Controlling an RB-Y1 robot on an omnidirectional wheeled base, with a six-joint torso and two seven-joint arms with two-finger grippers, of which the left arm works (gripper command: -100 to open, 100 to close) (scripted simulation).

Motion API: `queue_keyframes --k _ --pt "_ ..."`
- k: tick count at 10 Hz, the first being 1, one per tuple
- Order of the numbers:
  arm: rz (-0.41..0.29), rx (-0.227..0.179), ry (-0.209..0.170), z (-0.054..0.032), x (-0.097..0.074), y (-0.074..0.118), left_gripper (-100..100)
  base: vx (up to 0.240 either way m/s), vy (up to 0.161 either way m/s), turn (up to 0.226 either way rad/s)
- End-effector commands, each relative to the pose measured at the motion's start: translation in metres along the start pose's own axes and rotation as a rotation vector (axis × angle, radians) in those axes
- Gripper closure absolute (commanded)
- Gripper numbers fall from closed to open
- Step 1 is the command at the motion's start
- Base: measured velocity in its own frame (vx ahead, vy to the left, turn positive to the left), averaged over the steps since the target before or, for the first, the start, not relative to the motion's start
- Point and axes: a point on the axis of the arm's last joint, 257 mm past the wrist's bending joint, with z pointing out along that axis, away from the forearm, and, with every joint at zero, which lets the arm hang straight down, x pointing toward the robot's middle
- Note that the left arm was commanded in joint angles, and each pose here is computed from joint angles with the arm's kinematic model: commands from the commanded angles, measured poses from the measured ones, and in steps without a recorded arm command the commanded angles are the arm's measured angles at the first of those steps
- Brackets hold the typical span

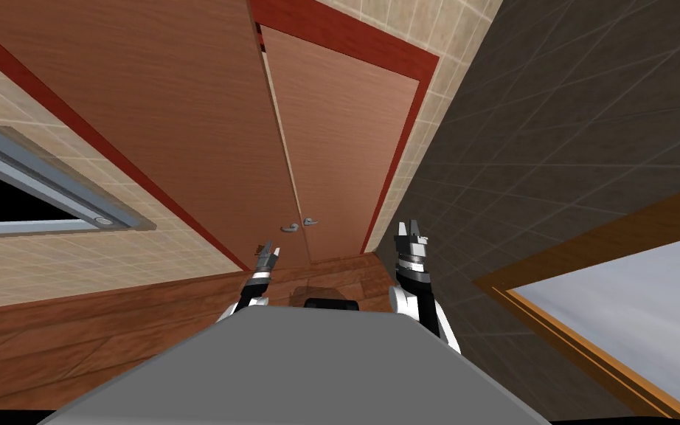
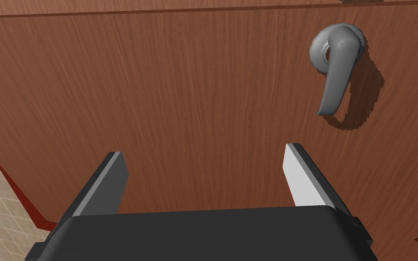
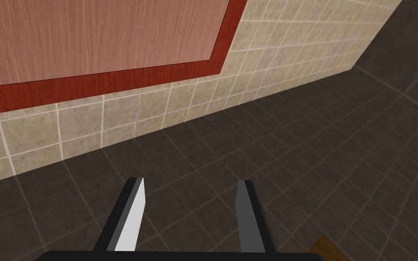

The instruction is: Pull the door open

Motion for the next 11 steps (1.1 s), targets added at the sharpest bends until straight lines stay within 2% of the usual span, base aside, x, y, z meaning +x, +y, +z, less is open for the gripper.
queue_keyframes --k 1,7,11 --pt "0.000 -0.026 -0.009 -0.0038 -0.005 0.012 -100 0.117 0.018 -0.039" --pt "0.004 -0.115 -0.041 -0.0228 -0.025 0.052 -100 0.099 0.012 -0.035" --pt "0.008 -0.196 -0.075 -0.0439 -0.044 0.086 -100 0.139 0.036 -0.048"
